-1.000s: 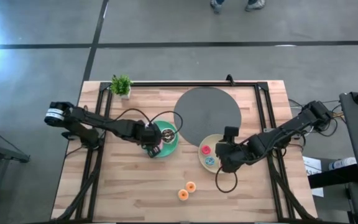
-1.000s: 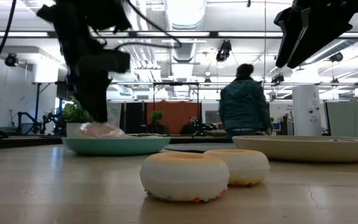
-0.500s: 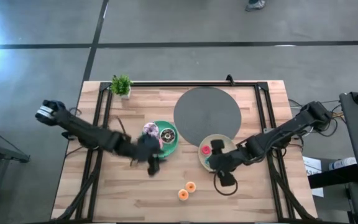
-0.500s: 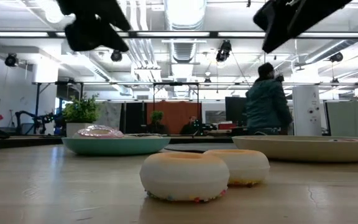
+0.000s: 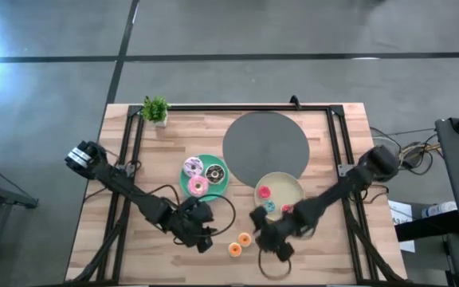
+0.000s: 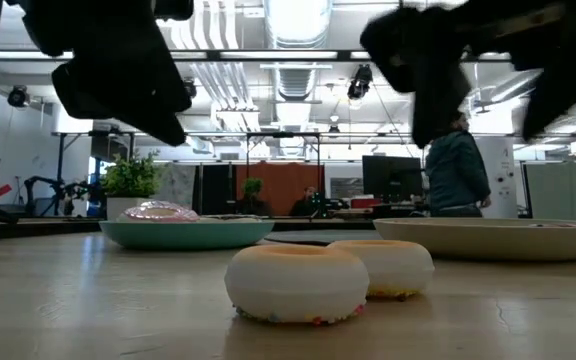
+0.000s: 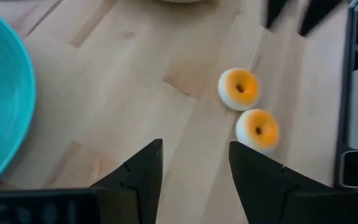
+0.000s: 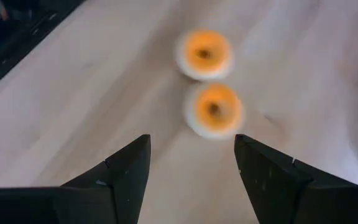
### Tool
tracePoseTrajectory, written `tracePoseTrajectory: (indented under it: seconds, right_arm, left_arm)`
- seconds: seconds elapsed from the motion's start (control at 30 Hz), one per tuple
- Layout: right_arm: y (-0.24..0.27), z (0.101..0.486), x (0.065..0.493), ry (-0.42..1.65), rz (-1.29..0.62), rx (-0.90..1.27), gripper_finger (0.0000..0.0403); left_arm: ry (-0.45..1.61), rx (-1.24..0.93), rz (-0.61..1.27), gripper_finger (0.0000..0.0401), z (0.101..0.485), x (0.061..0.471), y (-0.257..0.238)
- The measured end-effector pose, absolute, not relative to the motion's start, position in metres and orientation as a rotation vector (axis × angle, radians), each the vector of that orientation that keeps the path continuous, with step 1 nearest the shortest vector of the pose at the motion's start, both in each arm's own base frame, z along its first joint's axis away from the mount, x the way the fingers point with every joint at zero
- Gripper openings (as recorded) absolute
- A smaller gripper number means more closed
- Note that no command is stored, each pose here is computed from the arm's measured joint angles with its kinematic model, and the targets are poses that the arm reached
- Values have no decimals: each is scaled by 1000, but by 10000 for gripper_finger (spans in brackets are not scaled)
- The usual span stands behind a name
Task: Pick & Place donuts
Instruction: Put the small yellow doughnut on the brown plate
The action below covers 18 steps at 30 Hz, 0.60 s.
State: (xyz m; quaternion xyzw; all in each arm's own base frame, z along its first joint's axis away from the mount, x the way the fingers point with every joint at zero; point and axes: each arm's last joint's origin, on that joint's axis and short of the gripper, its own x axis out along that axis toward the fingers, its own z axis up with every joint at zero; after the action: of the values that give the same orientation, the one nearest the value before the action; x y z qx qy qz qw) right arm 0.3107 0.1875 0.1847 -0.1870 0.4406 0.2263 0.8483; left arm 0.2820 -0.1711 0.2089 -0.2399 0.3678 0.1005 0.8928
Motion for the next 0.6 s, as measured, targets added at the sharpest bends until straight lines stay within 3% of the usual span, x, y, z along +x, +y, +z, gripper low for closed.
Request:
tracePoseTrajectory:
  seconds: [0.13, 0.6]
  right_arm:
    - [213, 172, 322, 921, 448, -498, 224]
    - [229, 155, 352, 1001, 319, -423, 187]
  left_arm:
    - [793, -424, 200, 158, 207, 280, -169]
    - [796, -401, 184, 158, 210, 277, -170]
